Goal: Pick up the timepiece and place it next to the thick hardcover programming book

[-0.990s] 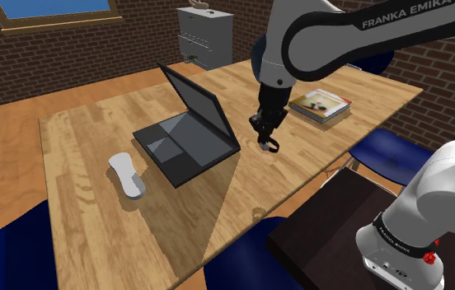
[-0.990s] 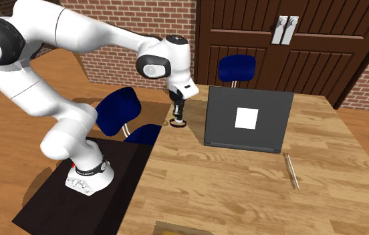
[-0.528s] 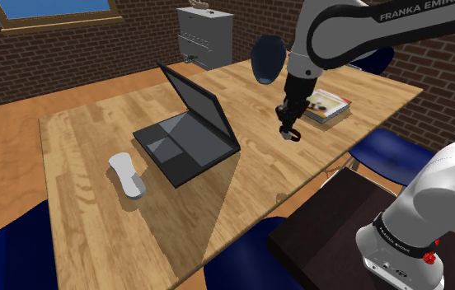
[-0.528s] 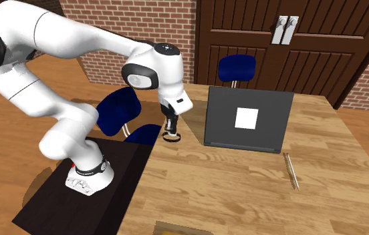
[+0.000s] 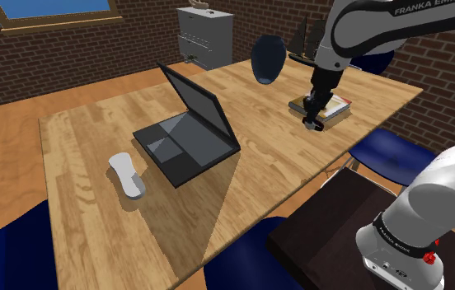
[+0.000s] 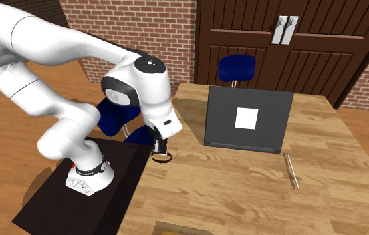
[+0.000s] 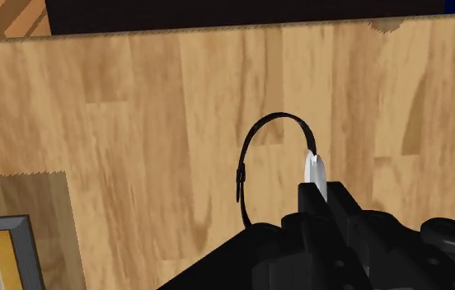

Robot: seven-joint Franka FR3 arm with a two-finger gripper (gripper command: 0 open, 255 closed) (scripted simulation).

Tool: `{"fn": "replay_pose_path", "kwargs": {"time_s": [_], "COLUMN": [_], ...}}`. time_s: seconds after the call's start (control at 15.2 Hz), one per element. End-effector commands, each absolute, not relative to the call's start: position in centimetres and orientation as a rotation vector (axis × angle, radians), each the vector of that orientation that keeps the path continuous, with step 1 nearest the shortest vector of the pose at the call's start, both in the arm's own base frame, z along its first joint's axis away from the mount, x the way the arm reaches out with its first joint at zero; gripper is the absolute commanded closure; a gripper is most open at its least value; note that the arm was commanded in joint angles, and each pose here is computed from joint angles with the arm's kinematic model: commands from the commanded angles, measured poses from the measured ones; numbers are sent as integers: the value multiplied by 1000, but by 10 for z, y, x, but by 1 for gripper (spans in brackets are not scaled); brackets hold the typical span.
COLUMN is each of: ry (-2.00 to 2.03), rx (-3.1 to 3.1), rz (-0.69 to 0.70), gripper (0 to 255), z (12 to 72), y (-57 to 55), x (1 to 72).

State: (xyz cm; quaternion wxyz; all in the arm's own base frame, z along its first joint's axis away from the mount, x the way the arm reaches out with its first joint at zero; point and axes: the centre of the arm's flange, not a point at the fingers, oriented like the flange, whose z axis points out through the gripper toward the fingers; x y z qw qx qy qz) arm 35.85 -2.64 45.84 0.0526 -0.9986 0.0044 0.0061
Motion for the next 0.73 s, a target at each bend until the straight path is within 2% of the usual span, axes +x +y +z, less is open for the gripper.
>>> {"fn": "replay_pose_path", "kwargs": {"time_s": [0.0,0.66], "ry": [11,11], "rx": [-3037,-3037], "rz": [19,19], "gripper": [255,255], "z": [458,459], "y": [-54,-186], "x": [357,343]}}
